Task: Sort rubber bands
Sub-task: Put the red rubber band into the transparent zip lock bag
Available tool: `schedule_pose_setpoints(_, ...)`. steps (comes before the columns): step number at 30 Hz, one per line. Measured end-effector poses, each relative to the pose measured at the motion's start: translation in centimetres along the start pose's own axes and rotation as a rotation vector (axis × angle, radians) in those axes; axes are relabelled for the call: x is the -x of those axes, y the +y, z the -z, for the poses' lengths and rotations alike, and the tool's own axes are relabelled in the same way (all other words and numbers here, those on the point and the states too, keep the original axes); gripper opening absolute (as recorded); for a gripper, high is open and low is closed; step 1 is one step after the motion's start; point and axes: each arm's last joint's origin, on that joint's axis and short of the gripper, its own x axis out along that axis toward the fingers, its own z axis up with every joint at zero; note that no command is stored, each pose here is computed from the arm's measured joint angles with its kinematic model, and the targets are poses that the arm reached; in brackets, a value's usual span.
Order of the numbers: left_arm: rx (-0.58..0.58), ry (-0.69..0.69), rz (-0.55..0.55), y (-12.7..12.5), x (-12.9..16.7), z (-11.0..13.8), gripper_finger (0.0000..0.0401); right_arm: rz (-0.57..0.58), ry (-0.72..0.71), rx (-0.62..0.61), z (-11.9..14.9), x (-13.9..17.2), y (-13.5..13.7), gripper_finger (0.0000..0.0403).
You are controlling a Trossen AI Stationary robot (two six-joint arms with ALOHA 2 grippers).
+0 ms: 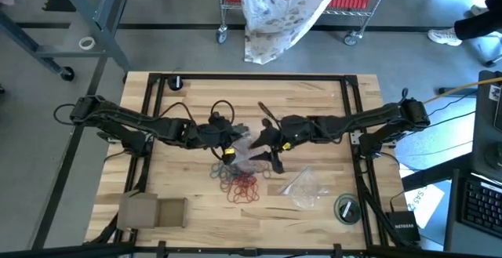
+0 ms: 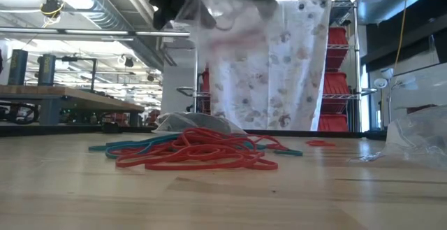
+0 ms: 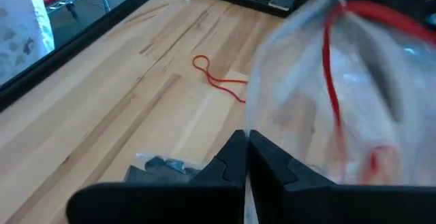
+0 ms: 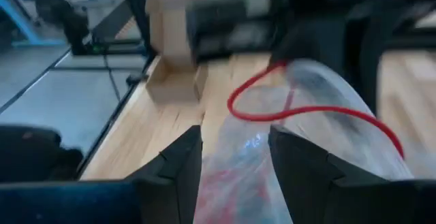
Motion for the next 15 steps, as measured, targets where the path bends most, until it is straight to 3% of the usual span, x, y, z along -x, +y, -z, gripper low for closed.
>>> schedule_pose_setpoints(4, -0.010, 0.020, -0.009, 0.09, -0.11, 0.23, 0.0001, -0.006, -0.012, 0.005, -1.21, 0.22, 0.17, 0.0166)
schedule_pose_setpoints(10, -0.025, 0.042, -0.026, 0.24, -0.10, 0.47, 0.0001, 0.018, 0.100, -0.024, -0.54, 0.37, 0.12, 0.0166)
schedule_pose_setpoints(15, -0.023, 0.037, -0.023, 0.17, -0.08, 0.43, 0.0001, 0.098, 0.039, -0.012, -1.09, 0.35, -0.11, 0.0166)
